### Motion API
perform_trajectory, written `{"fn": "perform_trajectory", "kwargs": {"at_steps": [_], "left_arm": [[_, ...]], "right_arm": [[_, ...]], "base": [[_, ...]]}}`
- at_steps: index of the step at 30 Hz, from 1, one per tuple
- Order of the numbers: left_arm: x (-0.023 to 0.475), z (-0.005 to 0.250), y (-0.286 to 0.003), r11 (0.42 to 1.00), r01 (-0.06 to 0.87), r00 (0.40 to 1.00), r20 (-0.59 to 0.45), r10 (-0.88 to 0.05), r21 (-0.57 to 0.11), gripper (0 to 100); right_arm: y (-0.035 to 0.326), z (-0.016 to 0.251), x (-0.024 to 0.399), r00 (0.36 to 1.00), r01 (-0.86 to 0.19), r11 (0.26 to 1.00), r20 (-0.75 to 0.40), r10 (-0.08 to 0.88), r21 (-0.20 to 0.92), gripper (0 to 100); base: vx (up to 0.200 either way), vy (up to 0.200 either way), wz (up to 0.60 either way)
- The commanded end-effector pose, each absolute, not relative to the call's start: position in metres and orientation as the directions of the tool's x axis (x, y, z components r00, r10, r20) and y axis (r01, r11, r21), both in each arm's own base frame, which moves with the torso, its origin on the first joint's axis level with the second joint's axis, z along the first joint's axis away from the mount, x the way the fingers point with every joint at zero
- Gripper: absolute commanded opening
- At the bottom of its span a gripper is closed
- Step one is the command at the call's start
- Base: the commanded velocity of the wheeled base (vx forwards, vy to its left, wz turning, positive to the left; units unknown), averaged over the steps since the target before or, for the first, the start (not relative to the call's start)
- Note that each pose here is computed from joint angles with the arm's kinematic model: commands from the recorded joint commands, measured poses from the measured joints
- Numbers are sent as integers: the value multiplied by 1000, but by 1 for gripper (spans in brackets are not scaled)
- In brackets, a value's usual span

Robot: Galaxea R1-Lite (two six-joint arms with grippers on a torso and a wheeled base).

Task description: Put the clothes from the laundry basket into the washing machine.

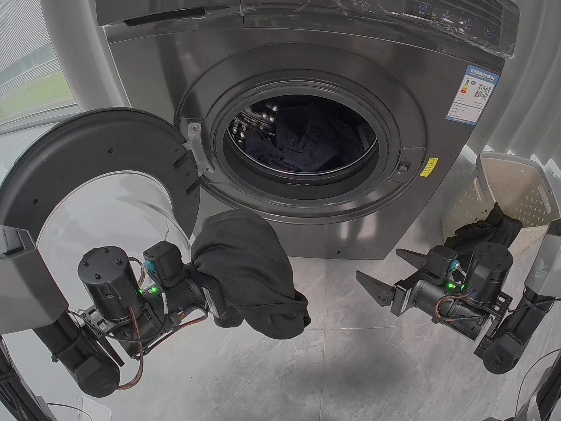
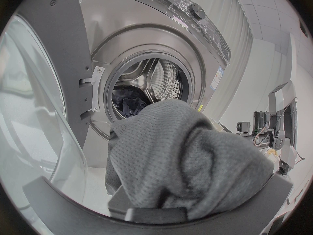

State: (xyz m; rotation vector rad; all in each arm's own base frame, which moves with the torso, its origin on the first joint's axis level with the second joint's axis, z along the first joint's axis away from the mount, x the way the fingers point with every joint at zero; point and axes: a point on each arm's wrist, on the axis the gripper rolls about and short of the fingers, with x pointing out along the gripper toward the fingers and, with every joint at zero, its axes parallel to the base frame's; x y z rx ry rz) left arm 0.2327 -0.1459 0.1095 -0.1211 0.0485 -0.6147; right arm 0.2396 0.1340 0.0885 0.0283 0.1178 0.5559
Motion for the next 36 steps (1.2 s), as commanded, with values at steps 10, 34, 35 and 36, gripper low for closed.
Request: {"fn": "perform_trajectory", "kwargs": {"at_steps": [10,34,35,36], "left_arm": [[234,103,-147,815,573,816,-29,-577,-86,0],[233,100,-154,807,586,807,-38,-589,-65,0],[233,99,-153,807,587,806,-41,-590,-65,0],[232,99,-154,807,587,806,-43,-590,-65,0]], "right_arm": [[135,86,239,840,-527,848,-115,530,59,100],[137,85,237,833,-537,841,-122,540,60,100],[137,84,236,832,-537,841,-124,540,60,100],[137,84,236,832,-537,841,-124,540,60,100]], "base": [[60,0,0],[150,0,0],[0,0,0],[0,0,0]]}}
